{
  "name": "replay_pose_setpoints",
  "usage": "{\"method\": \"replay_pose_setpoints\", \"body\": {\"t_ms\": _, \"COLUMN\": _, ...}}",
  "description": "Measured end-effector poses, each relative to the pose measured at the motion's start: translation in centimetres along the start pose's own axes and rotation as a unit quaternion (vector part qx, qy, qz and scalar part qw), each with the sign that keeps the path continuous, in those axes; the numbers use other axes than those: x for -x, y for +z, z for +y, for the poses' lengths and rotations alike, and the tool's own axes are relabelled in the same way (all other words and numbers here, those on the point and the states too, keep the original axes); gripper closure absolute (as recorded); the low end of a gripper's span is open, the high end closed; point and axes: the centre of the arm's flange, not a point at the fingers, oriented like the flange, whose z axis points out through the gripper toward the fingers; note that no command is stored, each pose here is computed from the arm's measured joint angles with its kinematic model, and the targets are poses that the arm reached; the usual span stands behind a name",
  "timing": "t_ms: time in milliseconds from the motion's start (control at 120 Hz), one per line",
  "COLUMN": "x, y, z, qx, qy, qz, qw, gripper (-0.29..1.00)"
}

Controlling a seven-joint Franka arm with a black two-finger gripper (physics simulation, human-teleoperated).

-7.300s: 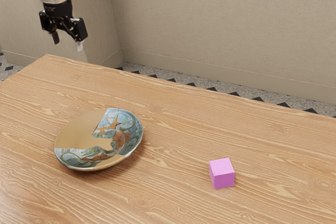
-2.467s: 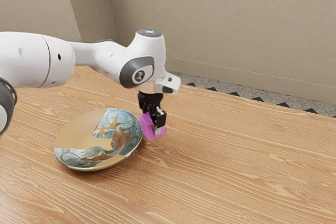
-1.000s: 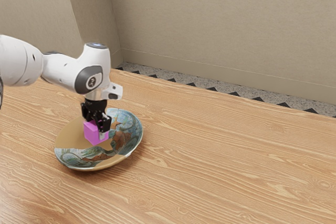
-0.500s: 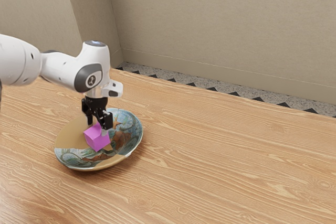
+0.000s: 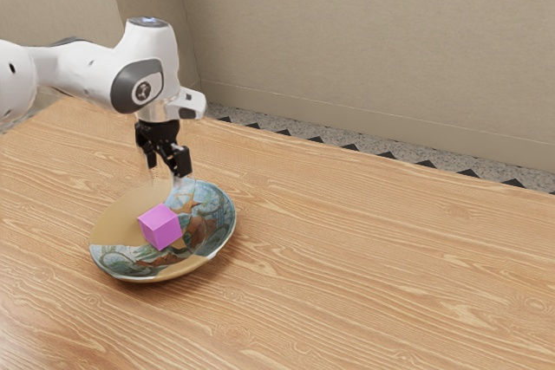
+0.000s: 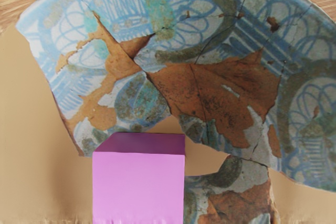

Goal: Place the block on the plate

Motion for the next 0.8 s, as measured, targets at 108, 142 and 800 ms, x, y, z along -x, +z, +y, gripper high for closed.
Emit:
{"method": "replay_pose_setpoints", "body": {"t_ms": 108, "x": 0.3, "y": -4.1, "z": 1.1, "qx": 0.001, "qy": 0.002, "qz": 0.013, "qw": 1.0, "gripper": 0.0}}
{"method": "replay_pose_setpoints", "body": {"t_ms": 142, "x": 0.3, "y": -5.4, "z": 1.2, "qx": 0.0, "qy": 0.002, "qz": 0.018, "qw": 1.0, "gripper": 0.0}}
{"method": "replay_pose_setpoints", "body": {"t_ms": 800, "x": 3.9, "y": -19.1, "z": -3.1, "qx": 0.013, "qy": -0.108, "qz": 0.012, "qw": 0.994, "gripper": 0.0}}
